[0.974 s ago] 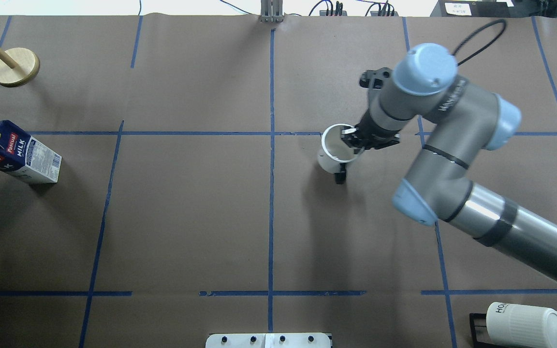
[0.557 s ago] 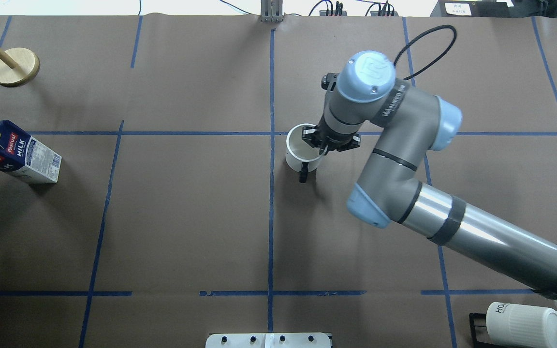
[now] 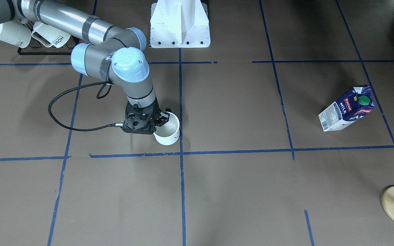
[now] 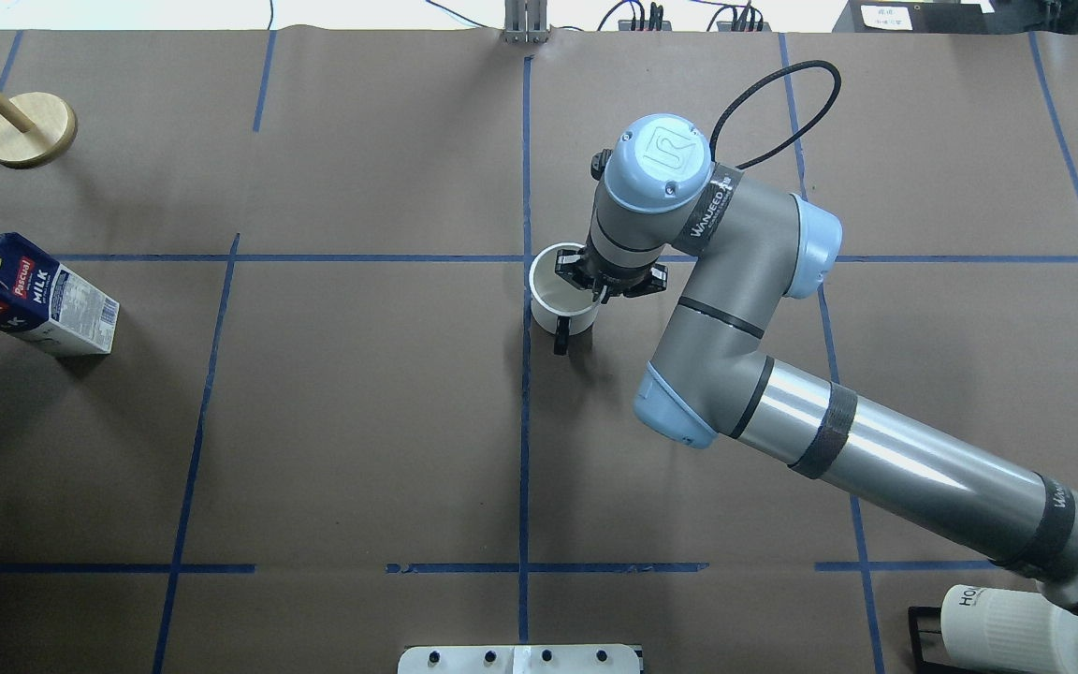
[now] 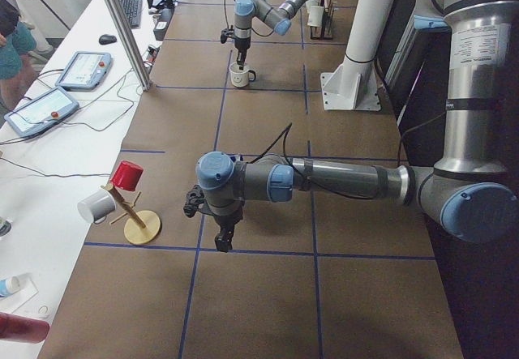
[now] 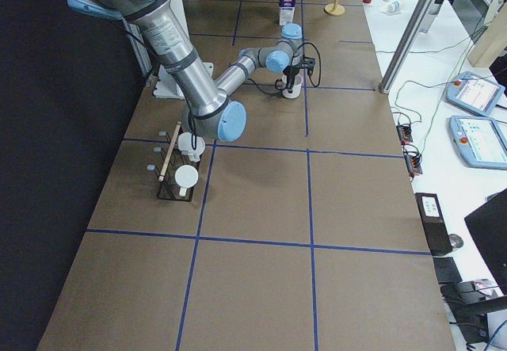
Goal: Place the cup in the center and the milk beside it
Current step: 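Carry the white mug with the right gripper to the table center, then open the right gripper and lift it away from the mug, then lower the left gripper onto the milk carton top and grasp it, then carry the milk carton with the left gripper beside the white mug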
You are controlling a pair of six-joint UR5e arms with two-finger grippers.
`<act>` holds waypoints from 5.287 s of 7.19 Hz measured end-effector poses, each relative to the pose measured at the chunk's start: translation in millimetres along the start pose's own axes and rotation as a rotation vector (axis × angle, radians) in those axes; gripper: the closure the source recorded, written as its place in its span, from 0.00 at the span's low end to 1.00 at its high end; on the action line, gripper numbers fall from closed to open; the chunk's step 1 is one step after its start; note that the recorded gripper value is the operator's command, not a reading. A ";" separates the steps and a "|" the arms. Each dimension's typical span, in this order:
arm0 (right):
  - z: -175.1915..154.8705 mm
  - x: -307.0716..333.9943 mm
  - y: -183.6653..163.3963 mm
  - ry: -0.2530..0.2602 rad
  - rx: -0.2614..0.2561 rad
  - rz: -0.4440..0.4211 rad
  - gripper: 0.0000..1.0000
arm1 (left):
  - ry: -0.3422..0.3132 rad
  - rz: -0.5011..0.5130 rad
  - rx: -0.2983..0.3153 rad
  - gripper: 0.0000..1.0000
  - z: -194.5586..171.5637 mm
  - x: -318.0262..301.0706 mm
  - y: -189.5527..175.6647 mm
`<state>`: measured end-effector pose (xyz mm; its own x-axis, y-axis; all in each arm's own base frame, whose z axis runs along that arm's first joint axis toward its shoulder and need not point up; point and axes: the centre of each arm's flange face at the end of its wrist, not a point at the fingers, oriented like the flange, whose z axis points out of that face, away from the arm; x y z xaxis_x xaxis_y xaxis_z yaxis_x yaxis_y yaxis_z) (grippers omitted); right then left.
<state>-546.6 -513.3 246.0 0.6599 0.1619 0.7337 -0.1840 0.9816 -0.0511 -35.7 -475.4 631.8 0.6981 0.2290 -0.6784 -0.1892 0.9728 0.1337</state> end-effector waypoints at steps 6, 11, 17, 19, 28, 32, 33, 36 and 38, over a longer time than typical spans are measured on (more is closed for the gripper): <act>-114.3 47.0 -62.6 0.039 -0.032 -0.021 0.00 | -0.016 0.042 0.048 0.00 -15.4 11.7 -18.8; -209.8 338.2 -165.9 0.114 -0.089 -0.346 0.00 | -0.001 0.105 0.147 0.00 -46.2 38.1 -55.5; -197.6 599.1 -103.7 0.068 -0.141 -0.491 0.00 | 0.123 -0.199 0.168 0.00 -67.9 169.4 -75.2; -197.0 606.5 -92.8 0.068 -0.138 -0.470 0.00 | 0.123 -0.254 0.147 0.00 -58.1 218.3 -74.6; -196.3 610.4 -86.4 0.068 -0.135 -0.459 0.00 | -0.022 -0.238 0.053 0.58 29.5 236.7 -81.9; -196.7 609.7 -86.9 0.068 -0.134 -0.460 0.00 | -0.020 -0.218 0.065 0.72 21.4 255.9 -96.7; -196.8 609.5 -87.1 0.067 -0.134 -0.460 0.00 | -0.018 -0.217 0.067 0.72 4.8 277.0 -114.3; -196.8 609.5 -87.4 0.068 -0.134 -0.460 0.00 | -0.008 -0.189 0.067 0.71 -56.6 385.6 -177.6; -196.4 609.9 -87.2 0.068 -0.134 -0.457 0.00 | 0.018 -0.193 0.061 0.71 -53.0 498.9 -211.0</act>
<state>15.0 -480.2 564.9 0.6980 -0.2871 0.6560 0.2286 0.9575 0.1757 315.9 -568.3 226.8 0.7045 0.0381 -0.7087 -0.0105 0.9990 0.0433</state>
